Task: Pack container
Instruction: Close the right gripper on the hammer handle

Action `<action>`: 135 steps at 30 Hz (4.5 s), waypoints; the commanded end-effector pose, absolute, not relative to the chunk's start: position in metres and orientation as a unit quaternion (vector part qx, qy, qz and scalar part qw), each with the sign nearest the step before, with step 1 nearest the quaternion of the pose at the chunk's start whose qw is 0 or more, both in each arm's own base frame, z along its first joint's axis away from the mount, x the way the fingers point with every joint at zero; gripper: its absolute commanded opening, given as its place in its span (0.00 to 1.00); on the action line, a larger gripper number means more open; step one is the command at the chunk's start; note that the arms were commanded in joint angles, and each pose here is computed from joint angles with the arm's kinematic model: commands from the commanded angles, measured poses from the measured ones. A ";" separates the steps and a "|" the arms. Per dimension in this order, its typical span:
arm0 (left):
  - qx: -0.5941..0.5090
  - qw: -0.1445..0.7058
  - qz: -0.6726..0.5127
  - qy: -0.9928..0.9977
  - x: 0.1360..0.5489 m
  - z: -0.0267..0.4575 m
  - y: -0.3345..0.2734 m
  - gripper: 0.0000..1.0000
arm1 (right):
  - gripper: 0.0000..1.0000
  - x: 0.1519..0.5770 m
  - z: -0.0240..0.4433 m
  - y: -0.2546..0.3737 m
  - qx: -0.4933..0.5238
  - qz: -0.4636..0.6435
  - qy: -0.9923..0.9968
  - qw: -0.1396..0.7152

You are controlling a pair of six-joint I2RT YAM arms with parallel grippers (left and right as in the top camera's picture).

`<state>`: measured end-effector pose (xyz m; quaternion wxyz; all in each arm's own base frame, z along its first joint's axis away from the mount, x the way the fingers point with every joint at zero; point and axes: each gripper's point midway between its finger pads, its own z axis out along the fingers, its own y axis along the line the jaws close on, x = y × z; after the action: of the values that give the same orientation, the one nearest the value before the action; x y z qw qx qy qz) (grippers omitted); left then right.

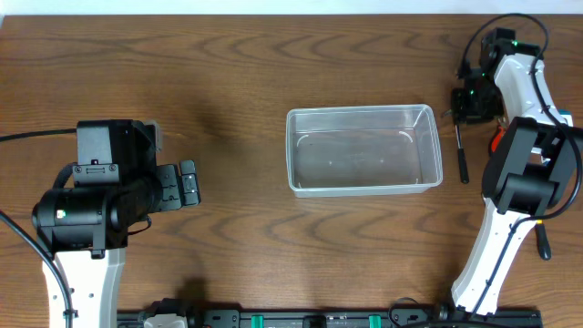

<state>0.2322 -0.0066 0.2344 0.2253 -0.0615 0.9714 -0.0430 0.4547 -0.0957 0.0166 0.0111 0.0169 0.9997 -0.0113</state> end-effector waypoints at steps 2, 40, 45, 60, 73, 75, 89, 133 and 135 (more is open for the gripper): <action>-0.070 0.232 -0.036 0.970 0.233 0.239 -0.003 0.98 | 0.18 0.465 0.027 -0.098 0.018 -0.014 0.999 0.026; -0.070 0.232 -0.036 0.970 0.233 0.239 -0.003 0.98 | 0.40 0.451 0.017 -0.091 0.018 0.004 1.000 0.001; -0.070 0.232 -0.036 0.970 0.233 0.239 -0.003 0.98 | 0.40 0.452 0.017 -0.091 0.018 0.003 1.000 0.003; -0.070 0.232 -0.036 0.970 0.233 0.239 -0.003 0.98 | 0.42 0.452 0.017 -0.092 0.018 0.001 1.000 0.003; -0.070 0.232 -0.036 0.970 0.233 0.239 -0.003 0.98 | 0.42 0.447 0.007 -0.091 0.018 0.003 1.000 -0.005; -0.070 0.232 -0.036 0.970 0.233 0.239 -0.003 0.98 | 0.42 0.445 0.004 -0.091 0.010 0.002 1.000 -0.008; -0.070 0.232 -0.036 0.970 0.233 0.239 -0.003 0.98 | 0.43 0.439 -0.004 -0.089 -0.014 -0.008 1.000 -0.019; -0.070 0.232 -0.036 0.970 0.233 0.239 -0.003 0.98 | 0.23 0.438 -0.016 -0.088 -0.015 -0.010 1.000 -0.016; -0.070 0.232 -0.036 0.970 0.233 0.239 -0.003 0.98 | 0.21 0.438 -0.016 -0.088 -0.015 -0.010 1.000 -0.015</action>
<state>0.2323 -0.0066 0.2343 0.2251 -0.0615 0.9714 -0.0430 0.4457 -0.0926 -0.0034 0.0018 -0.0089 0.9999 -0.0104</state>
